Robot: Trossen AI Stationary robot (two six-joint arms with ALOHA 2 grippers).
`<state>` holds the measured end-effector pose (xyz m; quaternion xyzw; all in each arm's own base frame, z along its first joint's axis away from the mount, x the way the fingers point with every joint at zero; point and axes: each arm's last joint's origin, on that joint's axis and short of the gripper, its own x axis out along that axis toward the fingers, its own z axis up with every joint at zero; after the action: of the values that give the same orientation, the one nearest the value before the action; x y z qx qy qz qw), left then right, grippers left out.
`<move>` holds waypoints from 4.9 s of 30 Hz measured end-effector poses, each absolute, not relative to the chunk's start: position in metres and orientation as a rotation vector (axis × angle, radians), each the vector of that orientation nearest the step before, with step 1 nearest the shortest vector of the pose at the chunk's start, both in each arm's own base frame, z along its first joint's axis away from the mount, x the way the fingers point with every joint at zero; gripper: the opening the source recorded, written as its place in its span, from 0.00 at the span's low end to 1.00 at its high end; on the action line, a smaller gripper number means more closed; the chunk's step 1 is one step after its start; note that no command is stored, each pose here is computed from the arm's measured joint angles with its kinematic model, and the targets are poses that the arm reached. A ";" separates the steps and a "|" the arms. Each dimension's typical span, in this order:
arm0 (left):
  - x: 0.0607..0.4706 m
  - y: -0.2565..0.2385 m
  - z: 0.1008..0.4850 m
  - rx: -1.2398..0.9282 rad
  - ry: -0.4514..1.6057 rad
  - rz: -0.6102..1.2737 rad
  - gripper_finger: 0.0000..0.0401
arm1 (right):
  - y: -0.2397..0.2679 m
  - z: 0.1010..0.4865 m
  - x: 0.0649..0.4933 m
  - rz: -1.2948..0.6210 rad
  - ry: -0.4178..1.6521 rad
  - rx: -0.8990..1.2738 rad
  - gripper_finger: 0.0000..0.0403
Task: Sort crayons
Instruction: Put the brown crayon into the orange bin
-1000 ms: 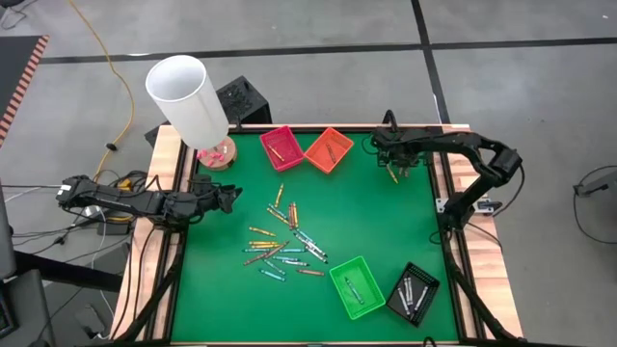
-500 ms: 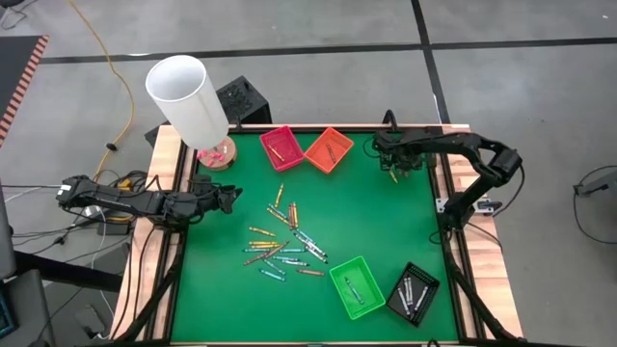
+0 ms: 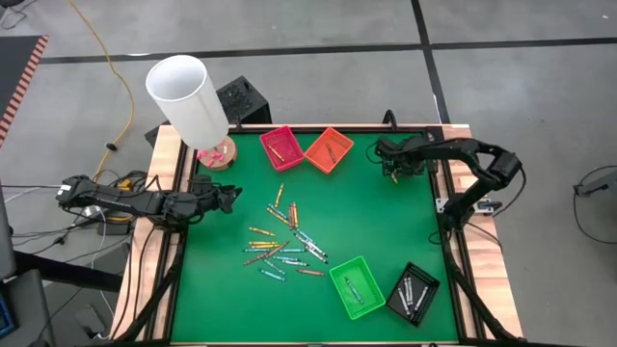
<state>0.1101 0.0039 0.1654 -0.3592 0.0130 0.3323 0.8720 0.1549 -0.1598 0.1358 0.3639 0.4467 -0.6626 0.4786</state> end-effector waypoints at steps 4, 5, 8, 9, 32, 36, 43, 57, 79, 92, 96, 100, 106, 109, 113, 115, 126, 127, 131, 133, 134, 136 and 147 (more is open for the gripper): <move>0.110 0.004 0.165 -0.752 0.028 0.693 0.54 | -0.158 0.147 0.154 -1.598 1.014 0.926 0.29; 0.110 0.004 0.165 -0.752 0.028 0.692 0.54 | -0.157 0.151 0.154 -1.590 0.981 0.930 0.29; 0.110 0.004 0.165 -0.752 0.028 0.694 0.54 | -0.156 0.166 0.153 -1.575 0.877 0.932 0.29; 0.110 0.004 0.165 -0.752 0.027 0.695 0.54 | -0.155 0.170 0.153 -1.571 0.841 0.935 0.29; 0.110 0.004 0.165 -0.760 0.024 0.694 0.54 | -0.165 0.136 0.166 -1.603 0.927 0.924 0.29; 0.110 0.004 0.166 -0.760 0.024 0.695 0.54 | -0.166 0.136 0.166 -1.603 0.918 0.958 0.27; 0.110 0.004 0.165 -0.761 0.026 0.691 0.54 | -0.166 0.136 0.165 -1.593 0.927 0.980 0.05; 0.111 0.003 0.165 -0.757 0.041 0.671 0.54 | -0.158 0.149 0.167 -1.525 0.874 0.999 0.01; 0.110 0.004 0.165 -0.758 0.035 0.678 0.54 | -0.131 0.222 0.247 -0.954 0.111 0.799 0.00; 0.110 0.003 0.165 -0.758 0.037 0.677 0.54 | -0.134 0.175 0.296 -0.857 0.159 0.611 0.00; 0.110 0.003 0.165 -0.758 0.037 0.677 0.54 | -0.140 0.173 0.308 -0.858 0.182 0.585 0.00; 0.110 0.003 0.165 -0.757 0.037 0.678 0.54 | -0.145 0.175 0.317 -0.865 0.228 0.546 0.00; 0.110 0.004 0.165 -0.757 0.037 0.679 0.54 | -0.155 0.178 0.318 -0.931 0.367 0.548 0.00; 0.110 0.003 0.165 -0.757 0.037 0.679 0.54 | -0.159 0.181 0.317 -0.953 0.413 0.549 0.00; 0.110 0.003 0.165 -0.757 0.037 0.679 0.54 | -0.159 0.181 0.317 -0.956 0.428 0.549 0.02; 0.110 0.004 0.165 -0.756 0.037 0.679 0.54 | -0.159 0.181 0.317 -0.956 0.428 0.549 0.03; 0.110 0.003 0.165 -0.756 0.037 0.679 0.54 | -0.165 0.182 0.314 -0.973 0.421 0.557 0.10; 0.110 0.003 0.165 -0.757 0.037 0.679 0.54 | -0.165 0.182 0.314 -0.971 0.420 0.558 0.11; 0.110 0.004 0.165 -0.757 0.037 0.679 0.54 | -0.165 0.182 0.314 -0.967 0.421 0.560 0.14; 0.110 0.003 0.165 -0.756 0.038 0.679 0.54 | -0.165 0.182 0.314 -0.963 0.426 0.549 0.14; 0.110 0.004 0.165 -0.756 0.038 0.679 0.54 | -0.165 0.182 0.314 -0.961 0.427 0.546 0.14; 0.110 0.004 0.165 -0.756 0.037 0.679 0.54 | -0.165 0.183 0.314 -0.956 0.428 0.538 0.14; 0.110 0.003 0.163 -0.753 0.081 0.658 0.54 | -0.146 0.236 0.273 -0.940 0.565 0.444 0.14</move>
<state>0.1100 0.0028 0.1626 -0.3610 0.0389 0.3154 0.8768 0.2725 -0.1455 0.2357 0.2092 0.2661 -0.4430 0.8302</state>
